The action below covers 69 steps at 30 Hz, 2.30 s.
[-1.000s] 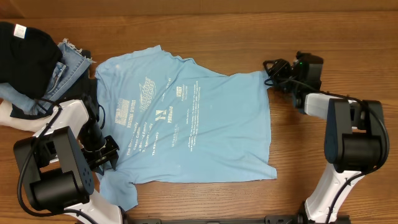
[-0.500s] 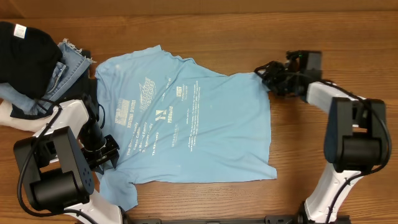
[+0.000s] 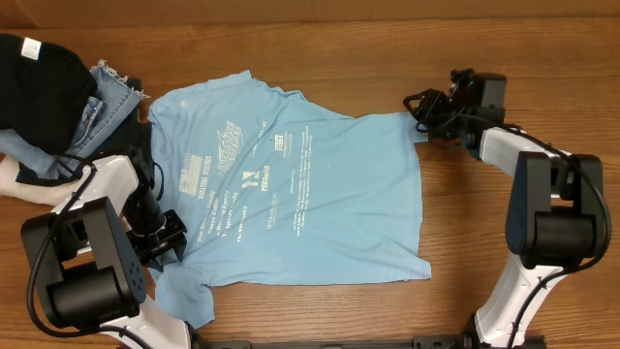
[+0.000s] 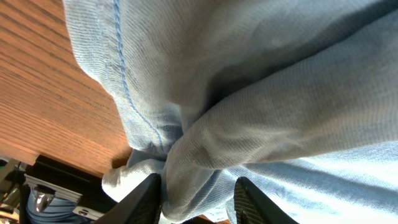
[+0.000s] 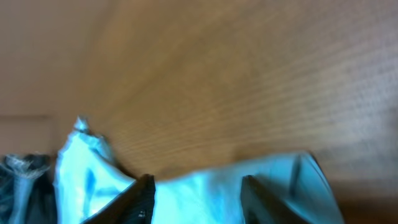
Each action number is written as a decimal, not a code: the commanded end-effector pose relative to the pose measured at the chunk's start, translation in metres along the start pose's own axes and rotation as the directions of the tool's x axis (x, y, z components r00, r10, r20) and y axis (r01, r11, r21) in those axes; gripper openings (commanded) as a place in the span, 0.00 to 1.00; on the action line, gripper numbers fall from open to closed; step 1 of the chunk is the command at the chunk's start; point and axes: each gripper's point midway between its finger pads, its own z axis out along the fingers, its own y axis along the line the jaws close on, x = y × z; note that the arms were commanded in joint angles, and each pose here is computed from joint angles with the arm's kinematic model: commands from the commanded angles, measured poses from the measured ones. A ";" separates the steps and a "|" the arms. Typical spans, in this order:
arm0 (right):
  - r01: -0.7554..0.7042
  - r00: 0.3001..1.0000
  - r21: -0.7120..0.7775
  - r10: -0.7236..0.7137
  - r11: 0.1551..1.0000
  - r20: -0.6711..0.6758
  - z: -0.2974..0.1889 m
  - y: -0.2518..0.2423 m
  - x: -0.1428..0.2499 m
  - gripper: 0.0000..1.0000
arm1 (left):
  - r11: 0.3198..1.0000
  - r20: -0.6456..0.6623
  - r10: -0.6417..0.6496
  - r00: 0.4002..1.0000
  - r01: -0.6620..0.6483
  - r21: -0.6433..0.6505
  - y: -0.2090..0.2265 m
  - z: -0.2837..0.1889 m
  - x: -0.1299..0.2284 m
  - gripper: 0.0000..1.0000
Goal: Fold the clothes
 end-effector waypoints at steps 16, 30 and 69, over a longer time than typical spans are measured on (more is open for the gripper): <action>-0.115 0.992 0.083 0.118 0.990 -0.033 -0.028 -0.048 -0.003 0.63 | 0.999 0.024 0.027 0.999 -0.028 0.020 -0.002 -0.003 -0.003 0.42; 0.031 0.995 -0.274 -0.003 0.961 0.104 -0.061 0.012 -0.073 0.64 | 0.997 0.033 0.062 0.998 -0.063 0.050 -0.008 -0.003 -0.005 0.45; 0.151 0.988 0.463 -0.116 0.874 -0.102 0.004 -0.044 0.047 0.19 | 0.722 0.753 0.332 0.568 -0.667 0.186 -0.065 -0.287 0.112 0.49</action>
